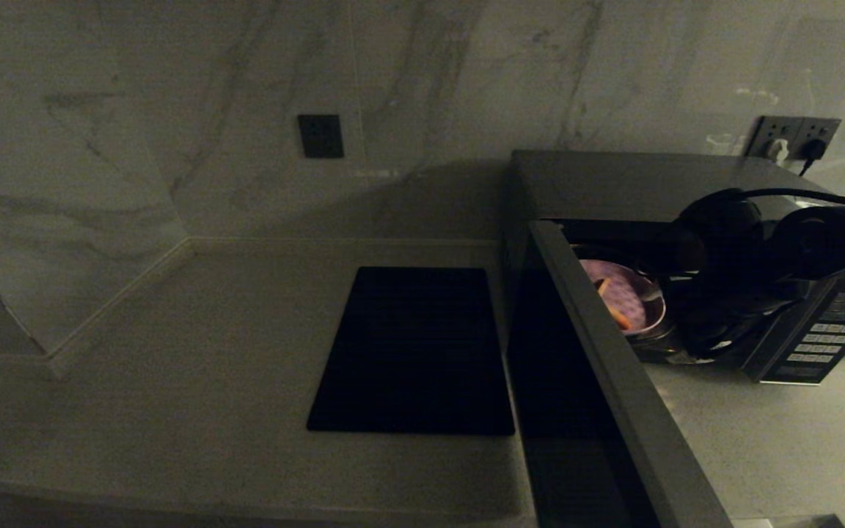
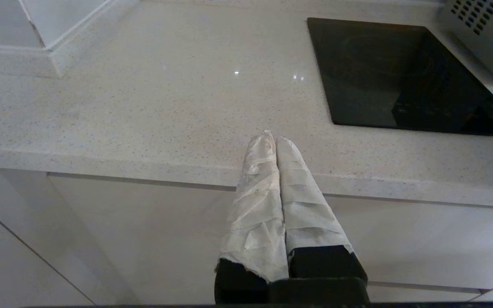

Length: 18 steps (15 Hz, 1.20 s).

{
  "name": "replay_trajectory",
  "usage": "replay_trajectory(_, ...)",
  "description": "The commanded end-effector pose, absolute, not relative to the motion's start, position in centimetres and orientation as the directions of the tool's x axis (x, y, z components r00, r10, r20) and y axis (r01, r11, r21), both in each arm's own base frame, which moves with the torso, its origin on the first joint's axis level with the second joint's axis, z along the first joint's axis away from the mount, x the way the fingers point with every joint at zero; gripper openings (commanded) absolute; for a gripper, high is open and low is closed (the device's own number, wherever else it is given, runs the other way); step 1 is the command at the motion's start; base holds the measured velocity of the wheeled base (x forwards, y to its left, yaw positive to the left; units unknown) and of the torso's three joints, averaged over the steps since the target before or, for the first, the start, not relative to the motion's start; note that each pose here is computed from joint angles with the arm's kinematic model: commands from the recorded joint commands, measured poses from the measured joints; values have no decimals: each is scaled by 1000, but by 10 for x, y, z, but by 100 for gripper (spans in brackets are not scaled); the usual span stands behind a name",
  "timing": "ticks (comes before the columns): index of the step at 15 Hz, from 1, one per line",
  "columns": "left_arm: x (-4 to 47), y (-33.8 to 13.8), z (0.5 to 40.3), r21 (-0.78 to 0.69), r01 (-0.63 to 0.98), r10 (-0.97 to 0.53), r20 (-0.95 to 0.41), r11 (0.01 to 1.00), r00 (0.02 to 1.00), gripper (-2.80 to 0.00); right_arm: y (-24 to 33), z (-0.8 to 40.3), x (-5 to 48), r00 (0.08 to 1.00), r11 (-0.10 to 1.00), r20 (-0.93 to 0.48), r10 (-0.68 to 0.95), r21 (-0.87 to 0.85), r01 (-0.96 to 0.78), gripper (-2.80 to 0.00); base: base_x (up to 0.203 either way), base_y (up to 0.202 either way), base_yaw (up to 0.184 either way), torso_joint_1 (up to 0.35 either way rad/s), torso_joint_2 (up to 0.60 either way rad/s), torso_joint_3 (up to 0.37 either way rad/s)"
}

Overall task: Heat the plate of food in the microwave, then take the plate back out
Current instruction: Take the plate out of the microwave

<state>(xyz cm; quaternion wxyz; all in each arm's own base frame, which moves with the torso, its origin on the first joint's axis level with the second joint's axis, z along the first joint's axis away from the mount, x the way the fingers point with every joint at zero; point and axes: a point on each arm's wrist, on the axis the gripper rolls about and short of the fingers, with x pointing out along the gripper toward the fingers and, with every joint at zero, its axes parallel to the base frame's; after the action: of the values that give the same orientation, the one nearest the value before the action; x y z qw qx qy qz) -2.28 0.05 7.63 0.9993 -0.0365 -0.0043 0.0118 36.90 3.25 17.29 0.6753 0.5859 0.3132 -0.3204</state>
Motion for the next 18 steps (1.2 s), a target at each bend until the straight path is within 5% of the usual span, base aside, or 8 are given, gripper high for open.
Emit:
replay_trajectory(1,-23,0,76,-74,-24,25,8,997,1000,-280,32,164,373,577,98,-814,-67,570,816,0,0,0,0,0,0,0)
replay_trajectory(18,-23,0,76,-74,-24,25,6,997,1000,-280,36,125,407,522,85,-850,-71,517,852,0,0,0,0,0,0,0)
